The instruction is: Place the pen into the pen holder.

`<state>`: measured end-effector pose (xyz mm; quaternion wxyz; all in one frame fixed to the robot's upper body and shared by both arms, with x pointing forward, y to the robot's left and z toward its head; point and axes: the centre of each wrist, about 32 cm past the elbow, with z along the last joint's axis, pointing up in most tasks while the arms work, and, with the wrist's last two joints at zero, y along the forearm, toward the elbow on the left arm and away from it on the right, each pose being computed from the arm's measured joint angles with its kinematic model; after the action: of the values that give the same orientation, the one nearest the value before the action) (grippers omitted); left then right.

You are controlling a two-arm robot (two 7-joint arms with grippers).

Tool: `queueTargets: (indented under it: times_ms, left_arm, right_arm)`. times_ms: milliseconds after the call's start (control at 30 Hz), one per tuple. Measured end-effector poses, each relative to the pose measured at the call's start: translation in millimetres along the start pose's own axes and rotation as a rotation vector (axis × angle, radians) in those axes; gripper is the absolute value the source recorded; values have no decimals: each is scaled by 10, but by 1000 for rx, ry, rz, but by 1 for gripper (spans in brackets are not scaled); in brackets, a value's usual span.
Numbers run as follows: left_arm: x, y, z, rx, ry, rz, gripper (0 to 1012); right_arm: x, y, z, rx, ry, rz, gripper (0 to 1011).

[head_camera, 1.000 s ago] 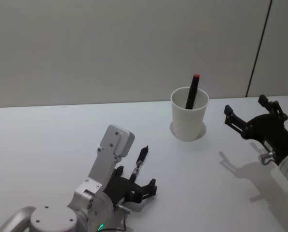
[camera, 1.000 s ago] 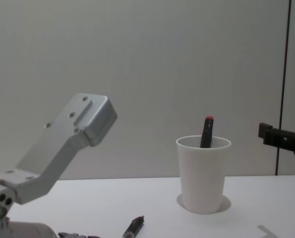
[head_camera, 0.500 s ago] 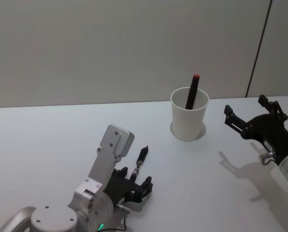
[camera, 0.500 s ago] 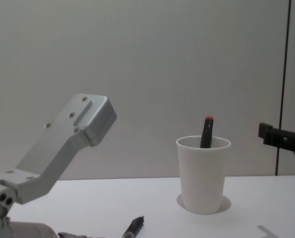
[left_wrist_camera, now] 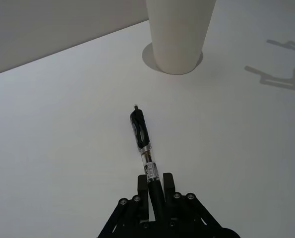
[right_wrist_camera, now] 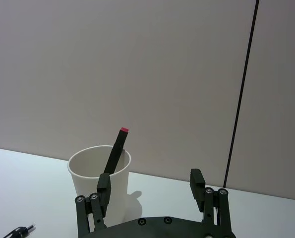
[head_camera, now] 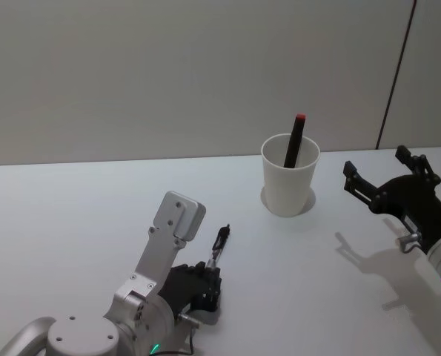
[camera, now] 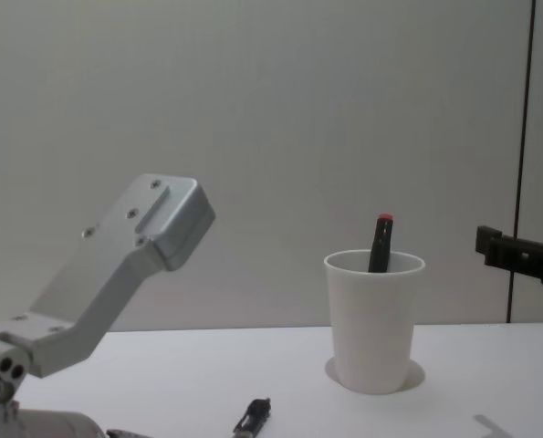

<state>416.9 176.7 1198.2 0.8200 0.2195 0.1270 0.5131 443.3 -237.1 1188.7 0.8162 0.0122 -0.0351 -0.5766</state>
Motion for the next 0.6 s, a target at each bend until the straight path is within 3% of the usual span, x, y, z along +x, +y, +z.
queueTargets:
  times_ms: [33,133,600]
  left_arm:
    - [0,0,0,1,0,0,187]
    - [-1,0,0,1,0,0,132]
    - [0,0,0,1,0,1,126]
  right_arm:
    - [0,0,0,0,0,0,1001]
    - [0,0,0,0,0,0,1001]
    - [0,0,0,0,0,0,1001]
